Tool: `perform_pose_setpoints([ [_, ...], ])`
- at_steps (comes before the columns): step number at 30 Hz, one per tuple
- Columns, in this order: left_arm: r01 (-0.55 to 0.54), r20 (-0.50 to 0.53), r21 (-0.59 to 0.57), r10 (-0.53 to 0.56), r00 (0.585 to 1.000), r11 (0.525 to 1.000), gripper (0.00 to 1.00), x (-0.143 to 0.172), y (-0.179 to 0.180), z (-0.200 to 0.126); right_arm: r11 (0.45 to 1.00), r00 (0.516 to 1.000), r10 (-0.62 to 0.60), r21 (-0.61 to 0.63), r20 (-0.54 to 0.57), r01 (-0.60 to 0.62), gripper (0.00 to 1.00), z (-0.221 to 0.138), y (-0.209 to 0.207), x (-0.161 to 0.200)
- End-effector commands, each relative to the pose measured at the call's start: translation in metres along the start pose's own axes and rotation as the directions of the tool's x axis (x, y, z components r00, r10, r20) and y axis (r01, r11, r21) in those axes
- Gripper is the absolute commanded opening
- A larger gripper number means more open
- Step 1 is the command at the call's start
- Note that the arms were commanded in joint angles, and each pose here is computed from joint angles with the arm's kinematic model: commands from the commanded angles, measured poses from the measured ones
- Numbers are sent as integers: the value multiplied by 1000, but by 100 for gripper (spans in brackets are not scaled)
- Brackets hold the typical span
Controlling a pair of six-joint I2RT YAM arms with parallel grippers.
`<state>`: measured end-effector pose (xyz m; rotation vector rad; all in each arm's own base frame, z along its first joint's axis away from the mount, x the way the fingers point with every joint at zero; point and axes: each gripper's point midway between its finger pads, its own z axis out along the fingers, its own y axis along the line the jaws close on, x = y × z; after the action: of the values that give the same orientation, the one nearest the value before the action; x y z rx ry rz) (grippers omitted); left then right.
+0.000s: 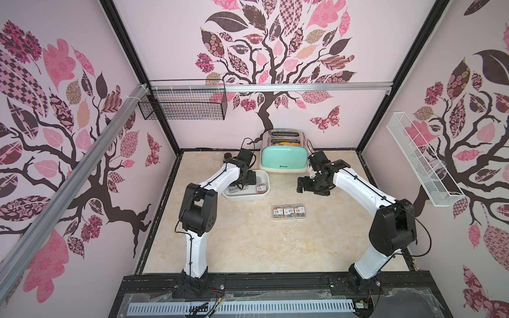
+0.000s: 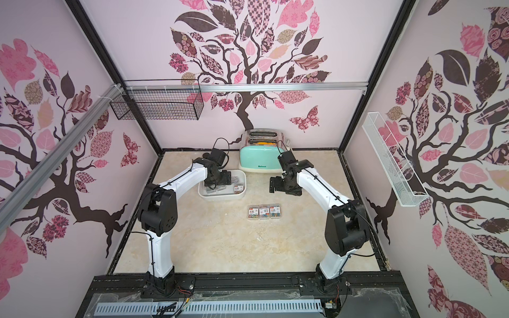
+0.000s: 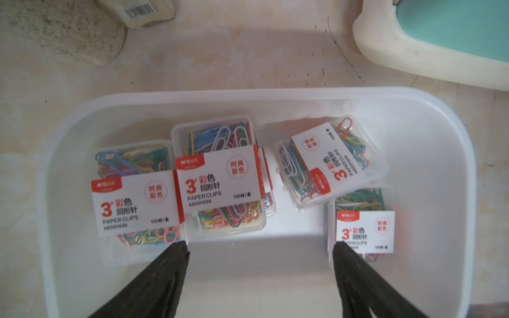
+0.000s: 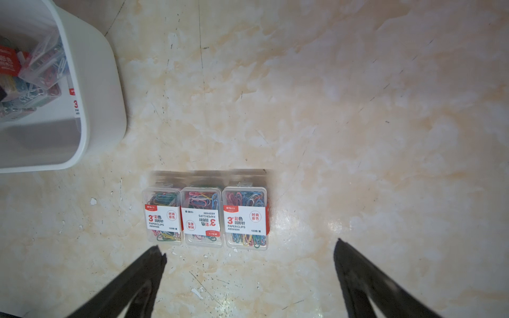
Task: Take the paper clips out of the storage box
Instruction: Adjust the boxed paper clips at the center of the board, then pick up the boxed paper clips from the storage box.
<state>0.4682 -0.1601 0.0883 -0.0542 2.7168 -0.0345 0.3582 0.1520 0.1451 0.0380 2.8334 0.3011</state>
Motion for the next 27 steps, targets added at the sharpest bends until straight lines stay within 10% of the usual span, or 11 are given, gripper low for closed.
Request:
perform_pose_setpoints([
  [1, -11, 29, -47, 13, 999, 999, 88, -14, 7, -2, 998, 998, -35, -46, 51, 37, 99, -28, 12, -5],
  [27, 23, -23, -59, -24, 999, 998, 75, -6, 10, 33, 995, 997, -43, -91, 56, 48, 99, -32, 20, -6],
])
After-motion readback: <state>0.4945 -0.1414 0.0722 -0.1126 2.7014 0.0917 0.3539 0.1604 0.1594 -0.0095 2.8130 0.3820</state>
